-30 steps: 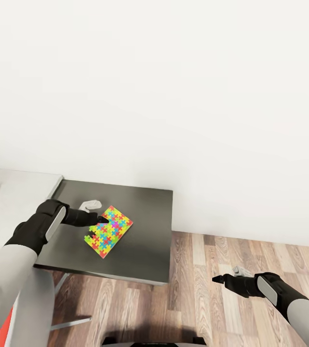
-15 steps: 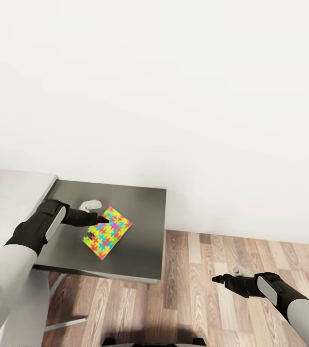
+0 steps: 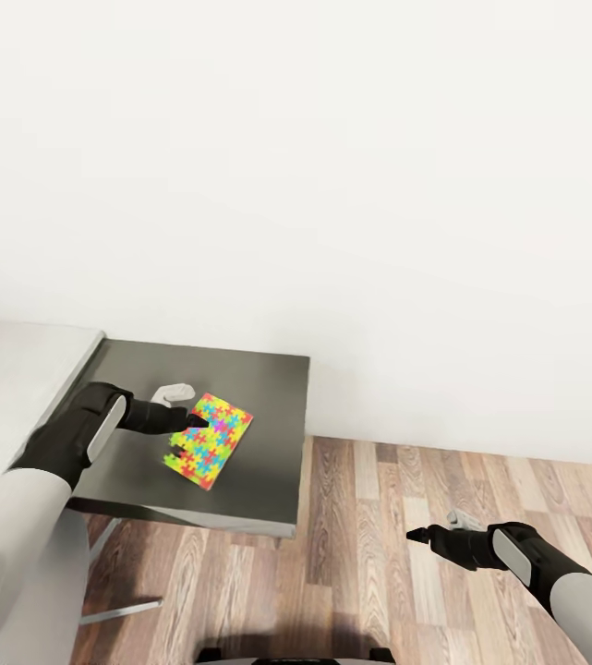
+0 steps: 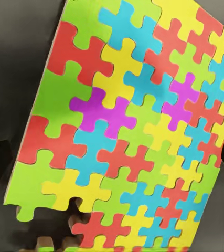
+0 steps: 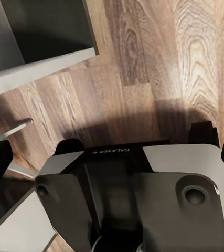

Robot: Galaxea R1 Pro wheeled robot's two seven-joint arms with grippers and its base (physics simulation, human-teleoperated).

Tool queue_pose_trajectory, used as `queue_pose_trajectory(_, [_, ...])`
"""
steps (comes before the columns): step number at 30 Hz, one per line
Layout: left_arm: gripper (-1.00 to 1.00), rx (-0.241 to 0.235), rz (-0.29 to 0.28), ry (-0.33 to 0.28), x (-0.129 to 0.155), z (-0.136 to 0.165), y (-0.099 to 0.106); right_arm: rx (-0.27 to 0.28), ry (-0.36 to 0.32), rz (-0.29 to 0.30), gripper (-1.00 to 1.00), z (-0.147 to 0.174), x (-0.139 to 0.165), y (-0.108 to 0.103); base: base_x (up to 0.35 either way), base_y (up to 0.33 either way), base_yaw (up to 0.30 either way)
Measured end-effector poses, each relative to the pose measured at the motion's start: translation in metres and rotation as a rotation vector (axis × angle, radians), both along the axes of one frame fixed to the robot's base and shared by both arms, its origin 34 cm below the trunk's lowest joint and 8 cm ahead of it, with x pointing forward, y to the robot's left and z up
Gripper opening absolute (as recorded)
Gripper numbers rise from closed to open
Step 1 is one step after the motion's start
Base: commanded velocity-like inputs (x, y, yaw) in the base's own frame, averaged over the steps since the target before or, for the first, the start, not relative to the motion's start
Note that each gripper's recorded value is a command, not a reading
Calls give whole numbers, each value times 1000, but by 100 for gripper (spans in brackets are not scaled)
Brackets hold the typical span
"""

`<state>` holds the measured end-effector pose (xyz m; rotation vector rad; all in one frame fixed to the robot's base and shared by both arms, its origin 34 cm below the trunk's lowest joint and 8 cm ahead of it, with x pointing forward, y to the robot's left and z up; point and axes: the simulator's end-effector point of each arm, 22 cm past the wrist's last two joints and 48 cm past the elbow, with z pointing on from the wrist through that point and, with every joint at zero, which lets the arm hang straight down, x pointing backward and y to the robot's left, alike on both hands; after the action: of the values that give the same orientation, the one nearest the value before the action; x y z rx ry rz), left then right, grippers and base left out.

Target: Put all the toys in the child's room - the three board games (two on the bed and one on the table), the two jigsaw puzzles on the table, and the tennis ball on the table - inside the toy box on the table in the child's room.

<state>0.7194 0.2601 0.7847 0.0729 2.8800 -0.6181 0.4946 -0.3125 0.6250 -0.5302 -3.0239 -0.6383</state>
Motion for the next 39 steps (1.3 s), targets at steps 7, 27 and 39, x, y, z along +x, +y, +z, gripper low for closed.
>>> queue_pose_trajectory(7, [100, 0, 0, 0, 0, 0, 0, 0, 1, 0, 100, 0, 0, 0, -49, -88, 0])
queue_pose_trajectory(27, [100, 1, 0, -2, 0, 0, 0, -1, 0, 0, 100, 0, 0, 0, -12, -87, 0])
queue_pose_trajectory(39, [100, -1, 3, -4, 1, 1, 1, -1, -1, 0, 100, 0, 0, 0, 0, -29, 0])
